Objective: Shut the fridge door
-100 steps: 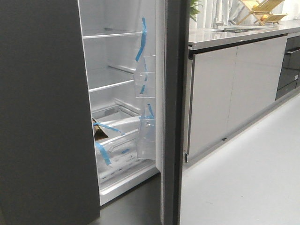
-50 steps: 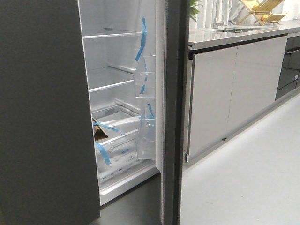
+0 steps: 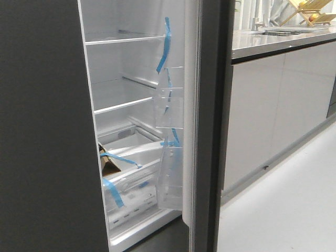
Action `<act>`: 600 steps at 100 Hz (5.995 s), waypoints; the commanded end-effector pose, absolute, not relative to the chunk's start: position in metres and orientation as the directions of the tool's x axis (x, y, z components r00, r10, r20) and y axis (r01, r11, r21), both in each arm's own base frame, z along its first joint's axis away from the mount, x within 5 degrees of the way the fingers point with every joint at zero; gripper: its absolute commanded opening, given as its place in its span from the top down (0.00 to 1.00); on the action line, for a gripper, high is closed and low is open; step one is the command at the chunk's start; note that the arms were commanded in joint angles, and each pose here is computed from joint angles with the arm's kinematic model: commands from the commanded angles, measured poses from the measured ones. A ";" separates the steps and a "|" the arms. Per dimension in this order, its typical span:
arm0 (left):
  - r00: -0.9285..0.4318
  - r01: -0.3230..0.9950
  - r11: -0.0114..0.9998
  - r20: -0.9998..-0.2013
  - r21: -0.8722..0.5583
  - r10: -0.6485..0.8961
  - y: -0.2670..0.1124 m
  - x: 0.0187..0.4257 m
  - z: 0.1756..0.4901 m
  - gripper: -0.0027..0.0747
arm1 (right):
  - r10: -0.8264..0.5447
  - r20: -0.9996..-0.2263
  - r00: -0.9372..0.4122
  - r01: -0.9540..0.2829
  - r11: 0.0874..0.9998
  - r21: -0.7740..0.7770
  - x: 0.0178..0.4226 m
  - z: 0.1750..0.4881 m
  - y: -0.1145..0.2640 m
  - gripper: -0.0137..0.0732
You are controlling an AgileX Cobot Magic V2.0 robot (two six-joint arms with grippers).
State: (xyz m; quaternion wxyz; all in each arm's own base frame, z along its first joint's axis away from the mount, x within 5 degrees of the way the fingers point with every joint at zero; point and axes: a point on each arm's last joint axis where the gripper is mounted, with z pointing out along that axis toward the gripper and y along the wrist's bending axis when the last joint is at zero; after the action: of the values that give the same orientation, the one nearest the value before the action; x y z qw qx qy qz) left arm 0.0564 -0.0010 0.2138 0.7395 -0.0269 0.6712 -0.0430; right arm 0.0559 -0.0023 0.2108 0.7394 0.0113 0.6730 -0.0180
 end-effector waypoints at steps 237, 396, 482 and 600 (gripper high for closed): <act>0.124 0.035 0.994 -0.987 -0.102 -0.106 -0.001 0.059 0.210 0.99 | -0.034 -0.986 0.163 0.046 0.999 -0.026 0.055 0.214 -0.002 0.93; 0.124 0.035 0.994 -0.987 -0.102 -0.106 -0.001 0.059 0.210 0.99 | -0.033 -0.982 0.186 0.045 0.999 -0.025 0.054 0.218 -0.002 0.93; 0.124 0.035 0.994 -0.987 -0.102 -0.106 -0.001 0.059 0.210 0.99 | 0.096 -0.967 0.235 -0.046 0.995 0.087 0.092 0.440 0.002 0.93; 0.124 0.035 0.994 -0.987 -0.102 -0.106 -0.001 0.059 0.210 0.99 | 0.239 -0.968 0.078 -0.522 0.837 0.165 0.120 0.462 0.068 0.93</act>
State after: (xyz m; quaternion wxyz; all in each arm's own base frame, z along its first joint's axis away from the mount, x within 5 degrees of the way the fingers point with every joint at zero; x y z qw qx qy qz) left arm 0.0564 -0.0010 0.2138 0.7395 -0.0269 0.6712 -0.0430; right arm 0.1240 0.0676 0.4445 0.6969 -0.1142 0.6647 0.2440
